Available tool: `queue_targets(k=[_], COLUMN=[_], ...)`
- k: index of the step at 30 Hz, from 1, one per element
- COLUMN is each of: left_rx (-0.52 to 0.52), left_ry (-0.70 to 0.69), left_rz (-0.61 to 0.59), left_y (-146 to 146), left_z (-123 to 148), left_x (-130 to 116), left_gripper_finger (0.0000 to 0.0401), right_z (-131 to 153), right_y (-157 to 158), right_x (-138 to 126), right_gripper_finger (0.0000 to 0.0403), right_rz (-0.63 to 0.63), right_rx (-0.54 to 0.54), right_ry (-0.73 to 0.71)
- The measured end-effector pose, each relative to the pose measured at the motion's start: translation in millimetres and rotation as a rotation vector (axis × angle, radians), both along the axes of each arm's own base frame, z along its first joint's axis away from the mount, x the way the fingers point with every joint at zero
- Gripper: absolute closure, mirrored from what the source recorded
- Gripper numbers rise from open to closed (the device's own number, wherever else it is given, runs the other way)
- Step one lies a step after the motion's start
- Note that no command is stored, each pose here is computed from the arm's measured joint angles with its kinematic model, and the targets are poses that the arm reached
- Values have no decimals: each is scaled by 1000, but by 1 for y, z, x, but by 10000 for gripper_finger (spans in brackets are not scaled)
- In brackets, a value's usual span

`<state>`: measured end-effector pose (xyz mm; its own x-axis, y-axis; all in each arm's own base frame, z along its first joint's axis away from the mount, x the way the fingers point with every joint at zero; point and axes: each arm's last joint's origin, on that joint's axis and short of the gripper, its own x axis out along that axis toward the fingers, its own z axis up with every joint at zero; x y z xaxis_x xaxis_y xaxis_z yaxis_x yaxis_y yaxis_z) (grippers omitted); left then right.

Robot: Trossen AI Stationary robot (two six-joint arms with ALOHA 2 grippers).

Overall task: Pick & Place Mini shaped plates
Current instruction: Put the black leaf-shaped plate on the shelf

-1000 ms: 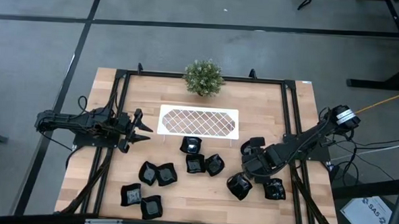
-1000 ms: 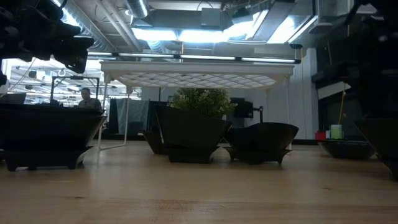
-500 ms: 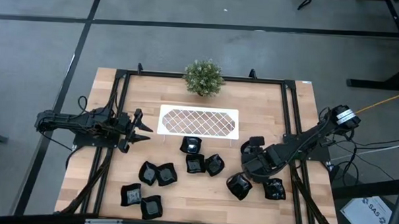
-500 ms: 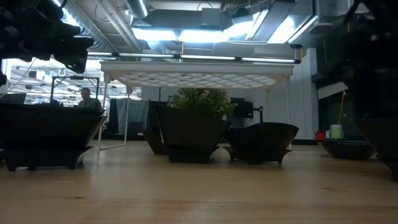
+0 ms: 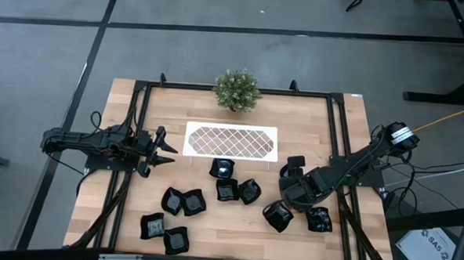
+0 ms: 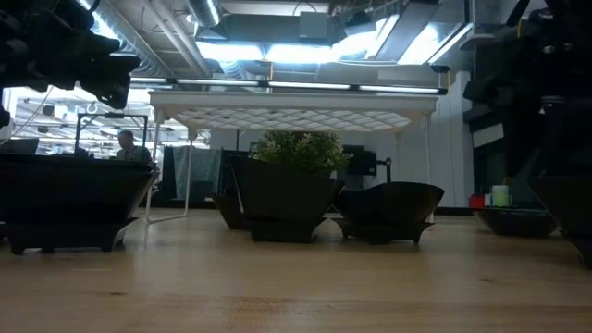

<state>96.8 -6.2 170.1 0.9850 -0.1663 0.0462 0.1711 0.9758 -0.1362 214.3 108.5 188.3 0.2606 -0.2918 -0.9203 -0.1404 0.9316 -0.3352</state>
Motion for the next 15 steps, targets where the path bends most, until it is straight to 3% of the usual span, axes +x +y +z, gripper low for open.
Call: queue_targets(k=[7,15], left_rx=[0,0], left_ry=[0,0], left_rz=[0,0], left_y=[0,0], left_z=[0,0], left_x=[0,0], left_gripper_finger=[258,258], right_z=[1,0], right_y=[-1,0], right_x=[1,-1], right_gripper_finger=[267,267], right_rz=[-44,-24], right_rx=[-38,10], right_ry=[-44,1])
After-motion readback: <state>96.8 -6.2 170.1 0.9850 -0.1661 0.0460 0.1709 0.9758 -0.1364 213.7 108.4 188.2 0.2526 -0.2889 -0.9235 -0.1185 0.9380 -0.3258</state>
